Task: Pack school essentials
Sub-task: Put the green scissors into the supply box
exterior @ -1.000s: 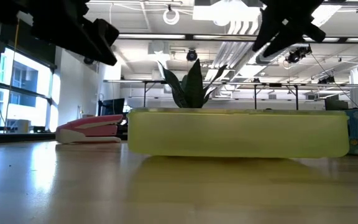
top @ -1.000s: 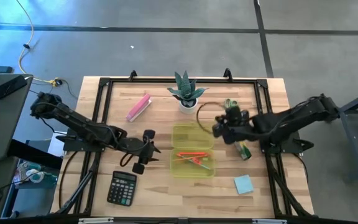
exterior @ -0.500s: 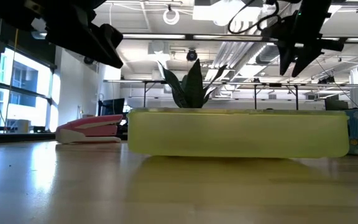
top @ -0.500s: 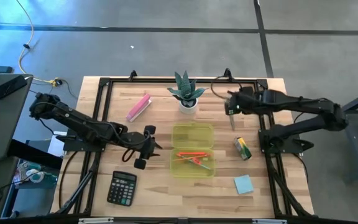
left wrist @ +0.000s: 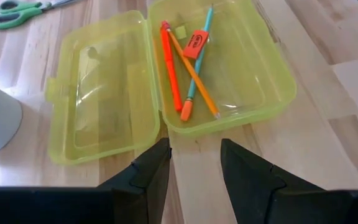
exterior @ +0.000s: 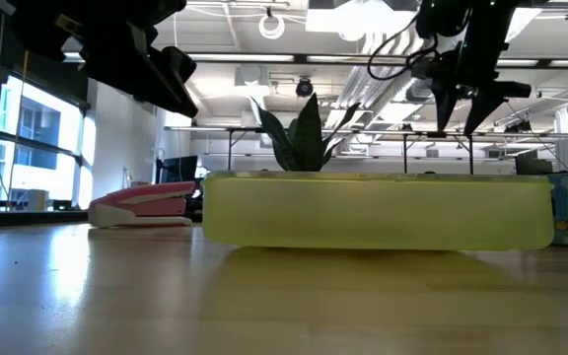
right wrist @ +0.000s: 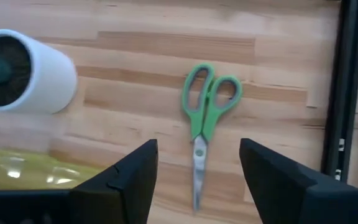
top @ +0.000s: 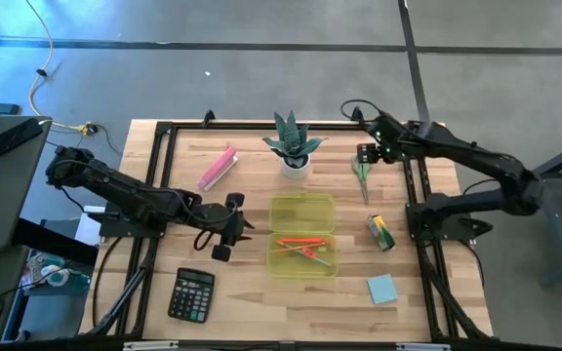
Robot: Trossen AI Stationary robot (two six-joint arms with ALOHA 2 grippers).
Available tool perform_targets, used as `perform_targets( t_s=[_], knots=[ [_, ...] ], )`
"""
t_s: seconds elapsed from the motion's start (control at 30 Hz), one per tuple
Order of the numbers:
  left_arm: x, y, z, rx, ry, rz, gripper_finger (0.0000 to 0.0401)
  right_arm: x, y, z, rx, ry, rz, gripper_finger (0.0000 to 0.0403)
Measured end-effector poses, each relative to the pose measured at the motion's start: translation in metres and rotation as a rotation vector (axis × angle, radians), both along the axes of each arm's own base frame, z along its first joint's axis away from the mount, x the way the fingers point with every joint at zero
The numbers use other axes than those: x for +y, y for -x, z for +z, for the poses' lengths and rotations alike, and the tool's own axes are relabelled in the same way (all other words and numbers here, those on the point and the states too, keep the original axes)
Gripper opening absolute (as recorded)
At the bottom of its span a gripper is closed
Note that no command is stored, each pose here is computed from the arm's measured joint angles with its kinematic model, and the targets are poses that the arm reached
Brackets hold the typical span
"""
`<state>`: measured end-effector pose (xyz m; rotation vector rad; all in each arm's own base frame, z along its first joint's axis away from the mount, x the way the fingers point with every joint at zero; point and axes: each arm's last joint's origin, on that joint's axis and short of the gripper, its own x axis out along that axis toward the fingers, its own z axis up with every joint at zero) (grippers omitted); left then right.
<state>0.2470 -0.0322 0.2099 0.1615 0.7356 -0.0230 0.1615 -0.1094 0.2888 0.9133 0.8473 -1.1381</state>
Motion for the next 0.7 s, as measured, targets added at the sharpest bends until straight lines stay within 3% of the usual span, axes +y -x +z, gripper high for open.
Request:
perform_targets(
  t_s=[0.7],
  knots=[
    [-0.001, -0.002, 0.002, -0.027, -0.034, -0.038, 0.0131, -0.069, -0.032, -0.078, 0.103, -0.308, 0.048, 0.02]
  ],
)
